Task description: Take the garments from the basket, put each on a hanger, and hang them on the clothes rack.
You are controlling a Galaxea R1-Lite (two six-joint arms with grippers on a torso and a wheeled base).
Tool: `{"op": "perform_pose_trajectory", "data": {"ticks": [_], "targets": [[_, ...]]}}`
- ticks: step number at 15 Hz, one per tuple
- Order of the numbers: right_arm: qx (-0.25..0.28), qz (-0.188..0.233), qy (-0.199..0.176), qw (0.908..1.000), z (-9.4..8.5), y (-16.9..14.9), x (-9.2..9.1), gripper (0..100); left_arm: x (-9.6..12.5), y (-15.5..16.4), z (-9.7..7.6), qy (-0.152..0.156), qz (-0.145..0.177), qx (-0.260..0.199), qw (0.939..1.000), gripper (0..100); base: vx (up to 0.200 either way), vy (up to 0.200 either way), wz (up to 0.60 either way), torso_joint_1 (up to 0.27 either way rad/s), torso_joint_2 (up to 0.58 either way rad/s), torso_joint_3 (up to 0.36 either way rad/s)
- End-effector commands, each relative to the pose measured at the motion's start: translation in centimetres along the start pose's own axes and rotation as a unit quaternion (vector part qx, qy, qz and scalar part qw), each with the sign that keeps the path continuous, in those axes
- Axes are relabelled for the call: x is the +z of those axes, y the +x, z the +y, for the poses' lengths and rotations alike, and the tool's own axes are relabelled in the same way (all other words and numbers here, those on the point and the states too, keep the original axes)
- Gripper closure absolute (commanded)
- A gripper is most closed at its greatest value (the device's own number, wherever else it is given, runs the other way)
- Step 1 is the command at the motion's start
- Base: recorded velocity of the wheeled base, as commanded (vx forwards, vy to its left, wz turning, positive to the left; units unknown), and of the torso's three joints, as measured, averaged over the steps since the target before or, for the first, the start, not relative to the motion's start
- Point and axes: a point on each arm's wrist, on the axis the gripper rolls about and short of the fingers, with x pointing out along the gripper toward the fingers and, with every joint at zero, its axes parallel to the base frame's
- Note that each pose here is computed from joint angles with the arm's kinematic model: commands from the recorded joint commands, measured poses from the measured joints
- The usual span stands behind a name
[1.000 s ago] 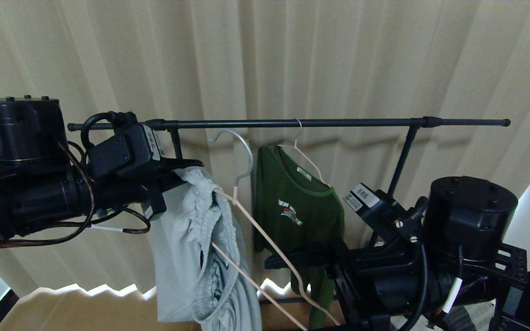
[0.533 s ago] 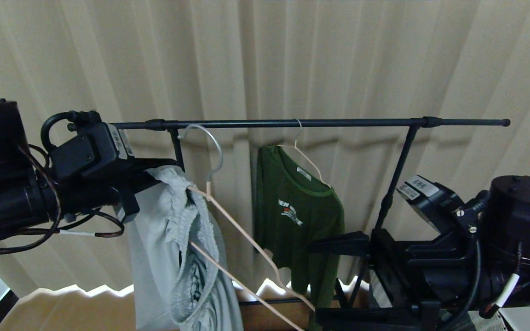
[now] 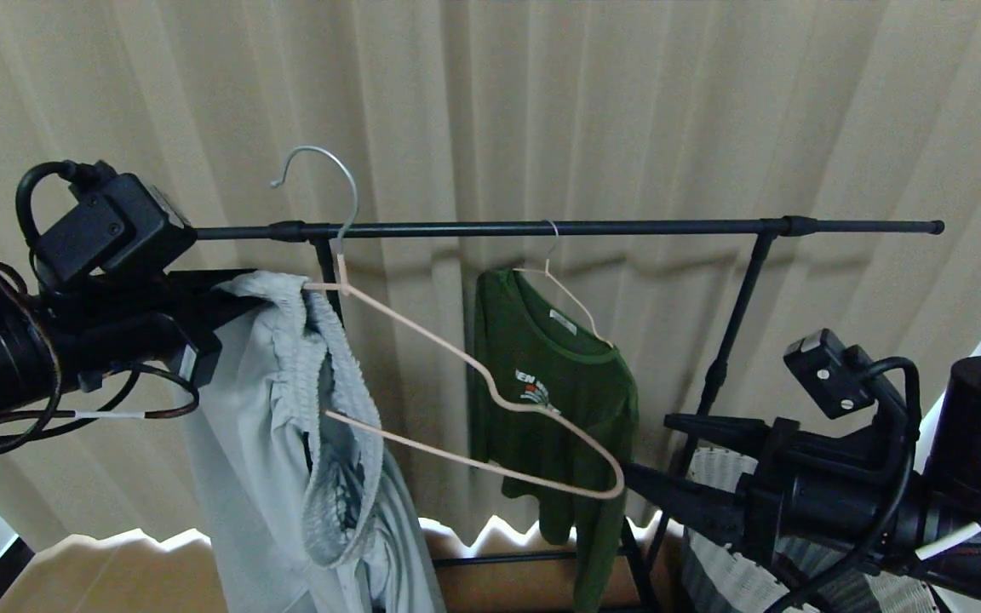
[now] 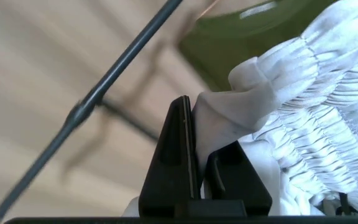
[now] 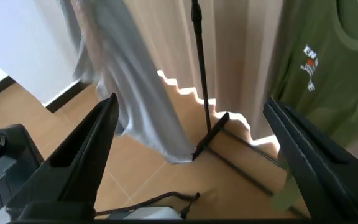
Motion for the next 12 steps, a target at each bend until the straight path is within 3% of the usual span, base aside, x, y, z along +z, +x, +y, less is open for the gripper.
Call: {"op": "perform_pose_trajectory", "data": {"ticks": [1,4,8,12], "targets": [[0.002,0.004,-0.002,1.0000,0.4,-0.6,-0.5,0,-0.6,0.4,0.1,-0.015,0.029,0.022,0.9992,100,0.000,0.000,0.00,0.000,0.00,0.000],[0.002,0.030,-0.010,0.9995,2.0,-0.5,-2.2,0,-0.7,1.0,-0.4,-0.066,0.081,0.080,0.9913,100,0.000,0.000,0.00,0.000,0.00,0.000],[0.031,0.050,-0.032,0.9978,5.1,0.8,-3.2,0,0.8,1.5,-2.5,-0.114,0.092,0.073,0.9865,100,0.000,0.000,0.00,0.000,0.00,0.000],[0.024,0.032,-0.036,0.9985,5.6,2.8,-2.9,0,3.2,3.0,-3.9,-0.139,0.068,0.060,0.9862,100,0.000,0.000,0.00,0.000,0.00,0.000]]}}
